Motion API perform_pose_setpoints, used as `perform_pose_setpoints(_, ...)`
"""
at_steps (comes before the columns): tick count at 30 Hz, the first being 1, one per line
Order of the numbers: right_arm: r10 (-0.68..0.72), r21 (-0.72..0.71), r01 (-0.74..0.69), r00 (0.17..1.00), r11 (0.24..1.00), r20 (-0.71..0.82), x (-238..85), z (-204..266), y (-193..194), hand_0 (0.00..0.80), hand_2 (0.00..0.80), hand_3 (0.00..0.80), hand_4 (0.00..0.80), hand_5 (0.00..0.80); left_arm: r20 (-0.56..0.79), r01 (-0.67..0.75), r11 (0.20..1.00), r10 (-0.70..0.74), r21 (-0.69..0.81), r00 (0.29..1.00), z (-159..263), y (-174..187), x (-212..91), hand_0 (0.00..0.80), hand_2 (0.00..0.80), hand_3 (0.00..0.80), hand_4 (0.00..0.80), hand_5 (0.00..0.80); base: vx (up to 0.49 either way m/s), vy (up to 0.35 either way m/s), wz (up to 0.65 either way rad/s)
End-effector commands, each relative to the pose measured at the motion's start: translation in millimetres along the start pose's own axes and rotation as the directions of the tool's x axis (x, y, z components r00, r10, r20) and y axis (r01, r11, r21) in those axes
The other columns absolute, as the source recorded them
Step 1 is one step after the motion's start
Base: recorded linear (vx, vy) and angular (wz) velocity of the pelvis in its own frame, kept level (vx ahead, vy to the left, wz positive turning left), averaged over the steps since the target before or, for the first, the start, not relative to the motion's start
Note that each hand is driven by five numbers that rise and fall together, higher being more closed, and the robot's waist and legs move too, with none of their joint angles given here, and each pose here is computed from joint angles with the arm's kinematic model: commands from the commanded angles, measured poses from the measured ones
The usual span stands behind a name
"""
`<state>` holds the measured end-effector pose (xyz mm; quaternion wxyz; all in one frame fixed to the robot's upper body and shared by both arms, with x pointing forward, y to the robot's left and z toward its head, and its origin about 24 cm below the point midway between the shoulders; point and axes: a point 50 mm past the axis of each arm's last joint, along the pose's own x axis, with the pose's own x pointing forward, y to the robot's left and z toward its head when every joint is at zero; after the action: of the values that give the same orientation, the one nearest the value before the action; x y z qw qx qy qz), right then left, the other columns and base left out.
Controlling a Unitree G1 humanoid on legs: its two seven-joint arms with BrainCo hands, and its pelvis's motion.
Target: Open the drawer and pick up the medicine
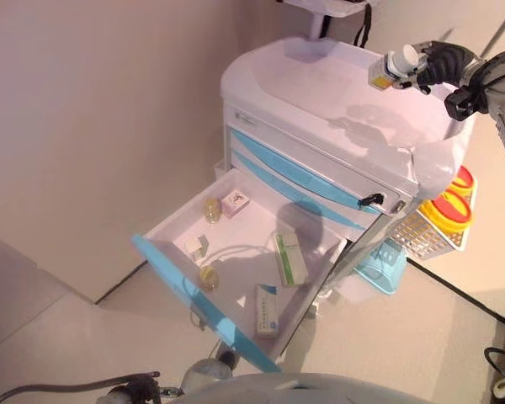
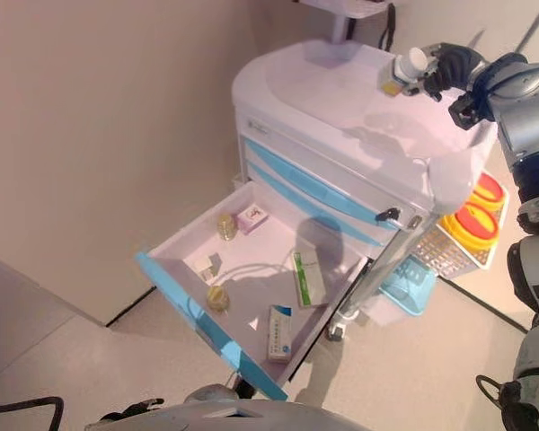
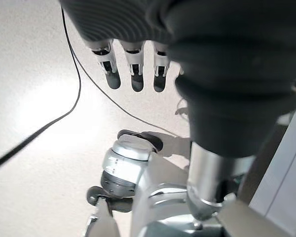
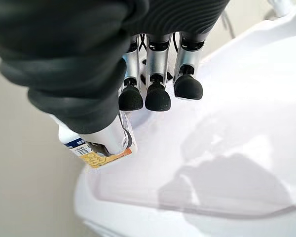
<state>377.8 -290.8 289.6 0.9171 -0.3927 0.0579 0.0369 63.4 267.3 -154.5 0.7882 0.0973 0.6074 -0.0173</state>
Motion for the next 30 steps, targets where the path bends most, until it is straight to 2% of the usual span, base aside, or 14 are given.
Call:
perform_pose_setpoints(1, -0.137, -0.129, 0.144, 0.988, 0.981, 0.064, -11, 37, -31, 0.800, 0.800, 0.800, 0.800, 0.800, -0.026, -0.032, 0.998, 0.033, 0.046, 0.999, -4, 18, -5, 0.000, 0.000, 0.000, 0.000, 0.000, 0.044, 0.024, 0.17)
perform_pose_setpoints(9, -0.163, -0.200, 0.141, 0.982, 0.970, -0.094, -10, 10, -38, 0.800, 0.800, 0.800, 0.800, 0.800, -0.055, -0.036, 0.997, 0.040, 0.065, 0.998, -14, 21, -7, 0.000, 0.000, 0.000, 0.000, 0.000, 0.048, 0.020, 0.12)
perform_pose_setpoints(18, -0.058, -0.235, -0.014, 0.952, 0.972, -0.299, -11, -30, -30, 0.800, 0.800, 0.800, 0.800, 0.800, -0.061, -0.042, 0.995, 0.048, 0.090, 0.997, -18, 26, -10, 0.000, 0.000, 0.000, 0.000, 0.000, 0.051, 0.007, 0.09)
perform_pose_setpoints(30, 0.022, -0.215, -0.124, 0.905, 0.969, -0.424, -16, -64, -20, 0.791, 0.791, 0.791, 0.791, 0.791, -0.030, -0.035, 0.994, 0.038, 0.108, 0.999, -13, 26, -10, 0.000, 0.000, 0.000, 0.000, 0.000, 0.040, 0.003, 0.00)
